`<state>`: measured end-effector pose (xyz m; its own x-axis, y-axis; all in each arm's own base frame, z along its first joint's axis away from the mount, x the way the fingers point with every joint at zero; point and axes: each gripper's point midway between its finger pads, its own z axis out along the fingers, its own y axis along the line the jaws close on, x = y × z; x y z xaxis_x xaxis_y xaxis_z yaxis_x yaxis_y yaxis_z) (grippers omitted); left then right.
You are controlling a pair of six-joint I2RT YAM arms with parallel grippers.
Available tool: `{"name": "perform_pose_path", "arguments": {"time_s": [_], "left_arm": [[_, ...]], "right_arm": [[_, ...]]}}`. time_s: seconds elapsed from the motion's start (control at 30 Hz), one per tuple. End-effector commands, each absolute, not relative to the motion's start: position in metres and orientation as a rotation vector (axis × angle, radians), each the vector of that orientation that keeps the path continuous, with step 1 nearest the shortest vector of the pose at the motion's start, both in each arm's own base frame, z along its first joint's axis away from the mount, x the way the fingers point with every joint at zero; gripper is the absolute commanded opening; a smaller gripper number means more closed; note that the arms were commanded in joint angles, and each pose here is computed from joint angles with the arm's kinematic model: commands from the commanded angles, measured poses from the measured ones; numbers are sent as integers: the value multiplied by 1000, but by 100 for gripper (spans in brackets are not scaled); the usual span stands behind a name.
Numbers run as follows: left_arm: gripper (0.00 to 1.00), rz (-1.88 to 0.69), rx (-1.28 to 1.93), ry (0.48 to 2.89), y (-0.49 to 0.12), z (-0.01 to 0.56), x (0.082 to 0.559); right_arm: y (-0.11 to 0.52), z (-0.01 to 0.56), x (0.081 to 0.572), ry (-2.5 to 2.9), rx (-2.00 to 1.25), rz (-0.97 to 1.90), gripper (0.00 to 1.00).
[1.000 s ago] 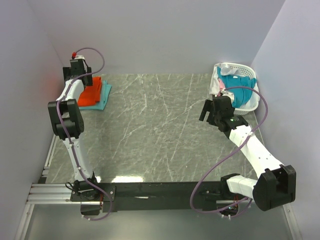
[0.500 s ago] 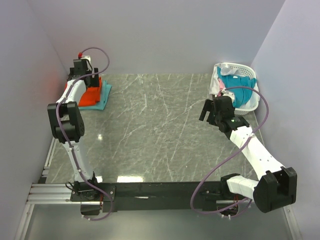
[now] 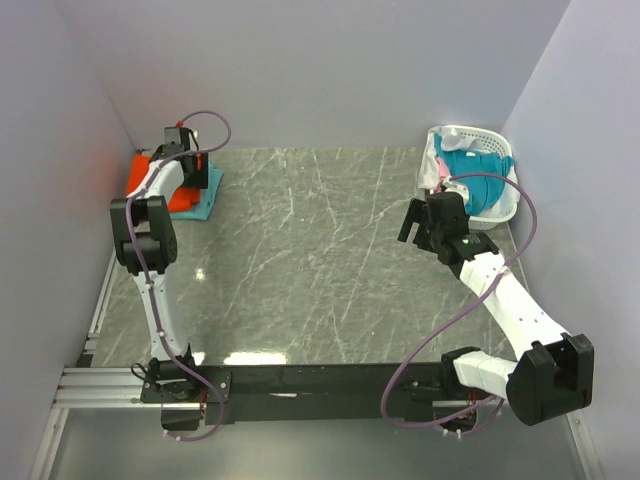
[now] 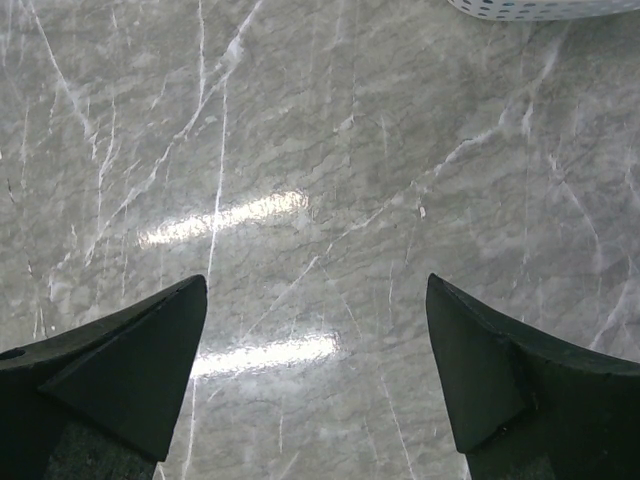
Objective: Fold and stack the t-shirts
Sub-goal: Neatly place the folded tshirt to the corner
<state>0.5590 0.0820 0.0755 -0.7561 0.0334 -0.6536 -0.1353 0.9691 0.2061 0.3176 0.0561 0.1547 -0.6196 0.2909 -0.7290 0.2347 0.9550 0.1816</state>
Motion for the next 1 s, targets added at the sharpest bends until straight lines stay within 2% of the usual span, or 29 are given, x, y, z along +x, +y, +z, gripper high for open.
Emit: {"name": "perform_pose_path", "arguments": {"time_s": [0.0,0.23,0.33,0.47,0.53,0.57,0.97], "left_arm": [[84,359,-49,2413,86,78,565],[62,405,-66,2416,92,74,565],[40,409,-70,2413,92,76,565],[27,402,-75,2388,90,90,567],[12,413,-80,2370,91,96,568],[1,421,-82,2368,92,99,567],[0,517,-119,2221,102,159,567]], "right_arm": [[53,164,322,2234,375,80,96],[52,162,322,2238,376,76,96],[54,162,323,2240,371,84,96],[54,162,323,2239,373,83,96],[53,162,323,2238,374,82,96],[53,163,322,2237,373,84,96],[53,163,322,2239,369,82,96]]}}
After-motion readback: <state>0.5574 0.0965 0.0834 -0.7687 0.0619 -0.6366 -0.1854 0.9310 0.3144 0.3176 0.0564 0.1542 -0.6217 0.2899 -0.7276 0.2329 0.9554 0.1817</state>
